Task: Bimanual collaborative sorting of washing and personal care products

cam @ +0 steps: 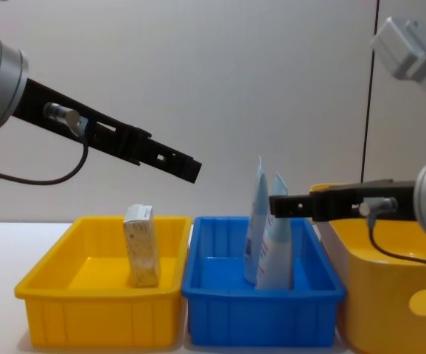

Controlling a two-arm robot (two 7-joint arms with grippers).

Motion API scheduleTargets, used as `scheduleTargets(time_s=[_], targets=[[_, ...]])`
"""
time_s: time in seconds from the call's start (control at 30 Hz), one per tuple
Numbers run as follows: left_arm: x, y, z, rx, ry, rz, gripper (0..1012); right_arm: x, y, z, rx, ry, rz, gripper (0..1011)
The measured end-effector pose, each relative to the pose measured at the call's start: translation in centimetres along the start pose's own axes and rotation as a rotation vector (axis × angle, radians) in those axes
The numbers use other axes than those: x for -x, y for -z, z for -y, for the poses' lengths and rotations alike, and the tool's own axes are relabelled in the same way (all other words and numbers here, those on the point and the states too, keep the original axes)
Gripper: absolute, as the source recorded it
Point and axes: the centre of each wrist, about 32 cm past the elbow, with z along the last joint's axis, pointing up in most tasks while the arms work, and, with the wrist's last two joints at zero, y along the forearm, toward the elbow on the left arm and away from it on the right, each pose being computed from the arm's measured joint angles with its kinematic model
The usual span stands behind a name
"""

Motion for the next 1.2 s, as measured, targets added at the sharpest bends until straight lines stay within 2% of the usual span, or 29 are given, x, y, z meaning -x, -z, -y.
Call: scheduleTargets(time_s=[0.47,1.2], targets=[[0.00,0.00,0.00,0.000,0.000,0.000,1001,1.1,0.6,-2.5,0.025,0.048,-0.008,1003],[0.00,0.00,0.00,0.000,0.000,0.000,1001,0.7,0.7,-6.2,0.057,0.086,-0.011,1004]])
